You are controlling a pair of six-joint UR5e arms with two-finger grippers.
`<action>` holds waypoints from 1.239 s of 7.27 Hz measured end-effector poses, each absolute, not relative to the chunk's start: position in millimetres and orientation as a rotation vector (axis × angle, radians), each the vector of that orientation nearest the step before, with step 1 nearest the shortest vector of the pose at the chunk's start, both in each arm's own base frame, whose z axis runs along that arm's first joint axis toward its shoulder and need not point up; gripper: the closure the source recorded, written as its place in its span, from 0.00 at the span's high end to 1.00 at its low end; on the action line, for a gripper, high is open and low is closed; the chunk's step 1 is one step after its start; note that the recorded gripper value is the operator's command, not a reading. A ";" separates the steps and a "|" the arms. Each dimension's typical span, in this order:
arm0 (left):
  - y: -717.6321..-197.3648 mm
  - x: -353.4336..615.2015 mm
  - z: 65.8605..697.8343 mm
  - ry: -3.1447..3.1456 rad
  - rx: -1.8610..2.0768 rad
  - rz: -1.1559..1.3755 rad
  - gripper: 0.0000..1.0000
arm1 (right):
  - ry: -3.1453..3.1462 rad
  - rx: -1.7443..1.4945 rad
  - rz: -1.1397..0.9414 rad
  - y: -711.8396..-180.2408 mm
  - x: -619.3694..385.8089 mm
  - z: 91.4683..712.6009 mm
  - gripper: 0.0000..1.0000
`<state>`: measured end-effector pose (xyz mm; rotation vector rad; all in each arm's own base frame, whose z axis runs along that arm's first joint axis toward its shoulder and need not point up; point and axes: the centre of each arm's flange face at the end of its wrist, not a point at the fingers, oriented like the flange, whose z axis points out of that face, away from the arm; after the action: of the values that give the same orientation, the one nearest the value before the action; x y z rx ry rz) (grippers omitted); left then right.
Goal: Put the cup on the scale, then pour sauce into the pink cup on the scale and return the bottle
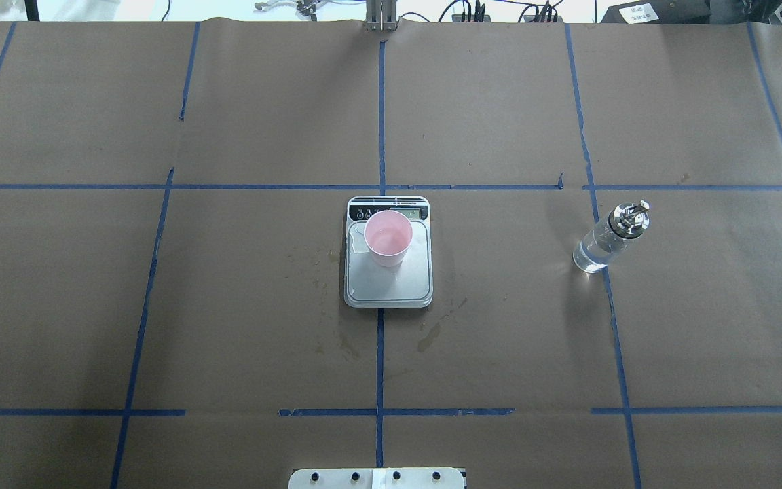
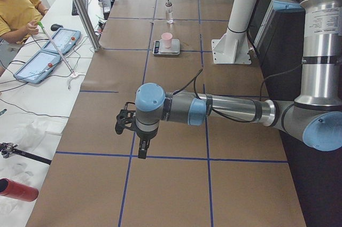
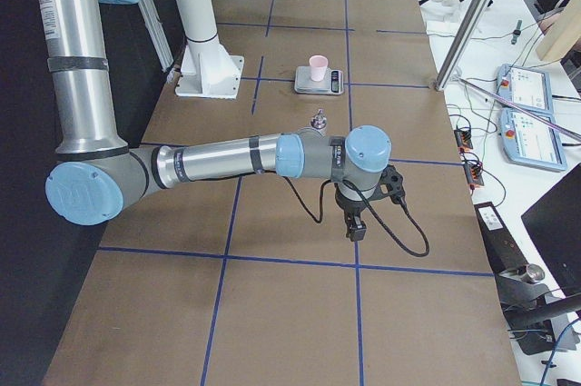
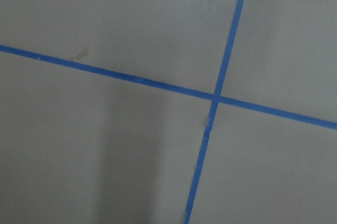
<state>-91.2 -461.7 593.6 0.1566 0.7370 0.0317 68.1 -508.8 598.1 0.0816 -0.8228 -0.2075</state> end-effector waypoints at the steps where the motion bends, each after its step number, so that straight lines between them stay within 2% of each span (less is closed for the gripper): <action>1: -450.8 -79.8 595.8 0.724 0.129 0.068 1.00 | -0.824 0.074 -0.204 -500.9 67.8 607.1 1.00; 4: -437.7 -66.2 618.4 0.723 0.079 0.109 1.00 | -0.813 0.072 -0.220 -494.7 62.4 616.2 1.00; 9: -461.0 -63.7 599.9 0.724 0.114 0.130 1.00 | -0.715 0.116 -0.271 -503.3 57.3 608.9 1.00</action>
<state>-63.7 -461.0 599.9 0.1143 0.7237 0.1300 57.3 -503.3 608.9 0.1160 -0.7145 -0.2714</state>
